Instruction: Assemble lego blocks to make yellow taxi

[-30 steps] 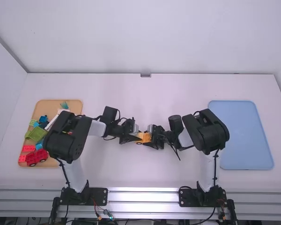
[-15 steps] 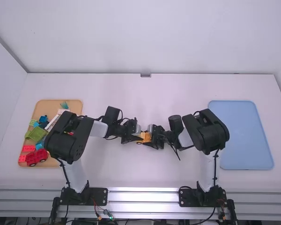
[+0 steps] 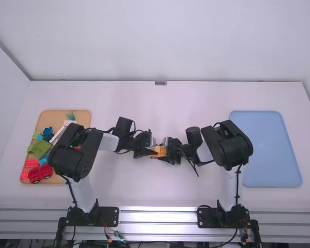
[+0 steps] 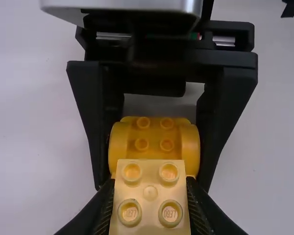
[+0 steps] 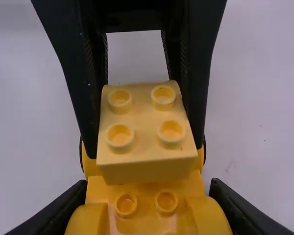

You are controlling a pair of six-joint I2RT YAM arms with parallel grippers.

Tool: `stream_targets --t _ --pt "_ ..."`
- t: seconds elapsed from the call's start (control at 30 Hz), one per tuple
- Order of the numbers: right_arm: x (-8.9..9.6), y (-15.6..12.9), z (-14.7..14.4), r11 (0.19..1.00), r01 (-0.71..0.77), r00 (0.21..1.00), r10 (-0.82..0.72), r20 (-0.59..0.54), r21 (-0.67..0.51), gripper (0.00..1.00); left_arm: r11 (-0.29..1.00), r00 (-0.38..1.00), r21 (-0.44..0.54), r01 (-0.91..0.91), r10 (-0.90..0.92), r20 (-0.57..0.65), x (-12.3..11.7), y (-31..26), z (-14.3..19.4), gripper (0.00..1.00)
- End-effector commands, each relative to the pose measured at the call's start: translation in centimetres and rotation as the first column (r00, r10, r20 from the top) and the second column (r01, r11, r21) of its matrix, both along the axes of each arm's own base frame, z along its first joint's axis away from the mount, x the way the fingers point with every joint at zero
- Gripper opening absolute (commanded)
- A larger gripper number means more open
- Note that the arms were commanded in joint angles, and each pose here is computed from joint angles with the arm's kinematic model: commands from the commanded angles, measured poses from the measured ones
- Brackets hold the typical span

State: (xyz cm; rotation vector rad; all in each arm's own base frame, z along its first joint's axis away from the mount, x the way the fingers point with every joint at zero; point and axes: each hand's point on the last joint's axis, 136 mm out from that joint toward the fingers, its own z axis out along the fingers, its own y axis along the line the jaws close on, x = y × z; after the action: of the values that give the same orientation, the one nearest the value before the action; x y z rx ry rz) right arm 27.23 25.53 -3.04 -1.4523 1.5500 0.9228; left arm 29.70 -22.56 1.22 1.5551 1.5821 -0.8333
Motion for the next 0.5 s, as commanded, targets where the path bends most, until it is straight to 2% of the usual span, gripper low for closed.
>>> stream_targets --t 0.0,0.47 --pt "-0.15 -0.12 -0.77 1.0 0.004 1.0 -0.005 -0.009 -0.02 0.55 0.997 0.999 0.058 -0.041 0.041 0.005 0.27 0.64 -0.54 0.03" --pt "-0.13 -0.13 -0.77 1.0 0.005 1.0 -0.005 -0.009 -0.02 0.55 0.994 0.998 0.092 -0.051 0.053 -0.015 -0.03 1.04 -0.91 0.06"
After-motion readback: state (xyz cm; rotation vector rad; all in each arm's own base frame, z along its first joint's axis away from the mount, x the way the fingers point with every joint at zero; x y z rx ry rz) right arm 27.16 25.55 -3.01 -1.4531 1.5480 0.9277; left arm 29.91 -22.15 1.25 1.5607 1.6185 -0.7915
